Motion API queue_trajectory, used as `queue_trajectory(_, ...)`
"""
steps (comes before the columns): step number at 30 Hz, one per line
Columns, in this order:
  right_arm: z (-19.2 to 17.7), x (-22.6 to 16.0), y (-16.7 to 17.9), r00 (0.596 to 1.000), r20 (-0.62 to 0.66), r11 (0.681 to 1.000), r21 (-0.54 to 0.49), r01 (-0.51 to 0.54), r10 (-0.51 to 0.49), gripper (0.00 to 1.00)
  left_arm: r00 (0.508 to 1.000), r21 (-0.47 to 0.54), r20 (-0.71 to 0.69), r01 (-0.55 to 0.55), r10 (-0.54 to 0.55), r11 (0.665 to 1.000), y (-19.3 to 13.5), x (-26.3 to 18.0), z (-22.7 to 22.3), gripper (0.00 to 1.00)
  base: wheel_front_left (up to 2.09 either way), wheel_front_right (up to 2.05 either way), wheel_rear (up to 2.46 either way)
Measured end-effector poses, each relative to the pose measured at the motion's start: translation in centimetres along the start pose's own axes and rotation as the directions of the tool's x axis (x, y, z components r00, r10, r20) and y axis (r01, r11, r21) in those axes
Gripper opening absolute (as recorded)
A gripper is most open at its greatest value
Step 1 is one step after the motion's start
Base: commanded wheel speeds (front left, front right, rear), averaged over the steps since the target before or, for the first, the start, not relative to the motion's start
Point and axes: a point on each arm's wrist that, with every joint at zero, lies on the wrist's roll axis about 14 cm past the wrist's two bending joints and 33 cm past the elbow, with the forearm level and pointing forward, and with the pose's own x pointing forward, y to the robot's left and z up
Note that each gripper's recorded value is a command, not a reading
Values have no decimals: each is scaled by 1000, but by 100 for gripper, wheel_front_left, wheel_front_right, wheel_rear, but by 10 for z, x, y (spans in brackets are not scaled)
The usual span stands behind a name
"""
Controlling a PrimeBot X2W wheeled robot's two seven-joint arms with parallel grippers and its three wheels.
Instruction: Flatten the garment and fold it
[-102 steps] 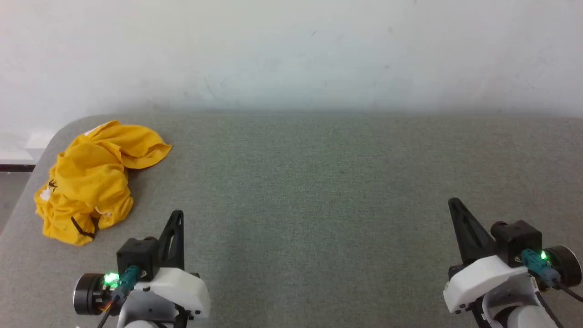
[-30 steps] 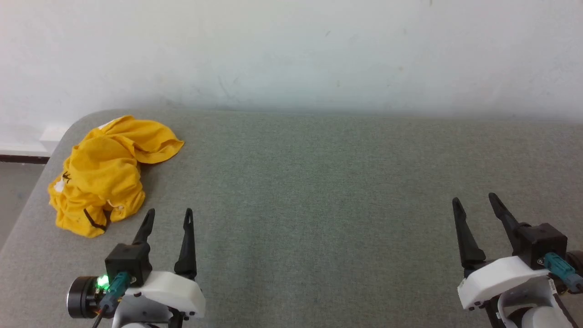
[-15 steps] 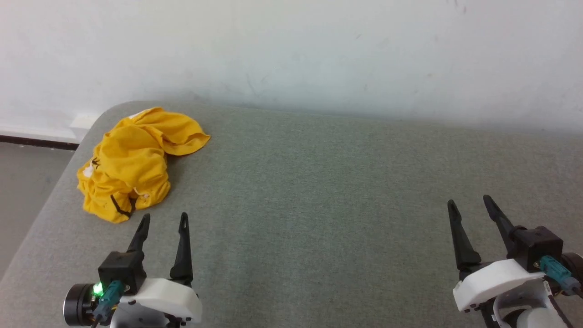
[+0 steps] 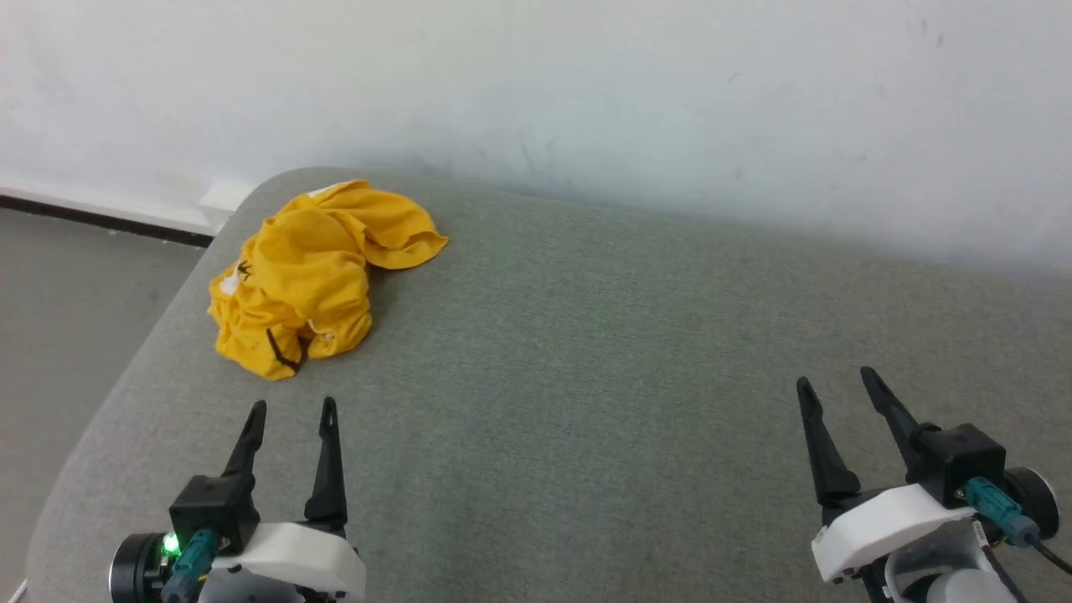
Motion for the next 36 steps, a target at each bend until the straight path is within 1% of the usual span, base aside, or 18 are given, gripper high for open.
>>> queue_trajectory(8, -3, 12, 32, 995, 1, 995, 17, -97, 97, 100, 996, 6, 4, -88, 88, 996, 27, -18, -1, 100, 0, 0, 0)
queue_trajectory(21, -2, 29, 78, 973, 20, 973, 35, -229, 229, 100, 975, 10, 14, -222, 222, 975, 67, -51, -2, 100, 0, 0, 0)
queue_trajectory(29, -2, 32, 97, 959, 27, 958, 42, -283, 282, 100, 958, 3, 20, -285, 285, 959, 86, -69, -2, 100, 0, 0, 0)
queue_trajectory(36, -5, 35, 109, 949, 25, 948, 46, -315, 314, 100, 947, -9, 33, -320, 320, 947, 95, -79, -1, 100, 0, 0, 0)
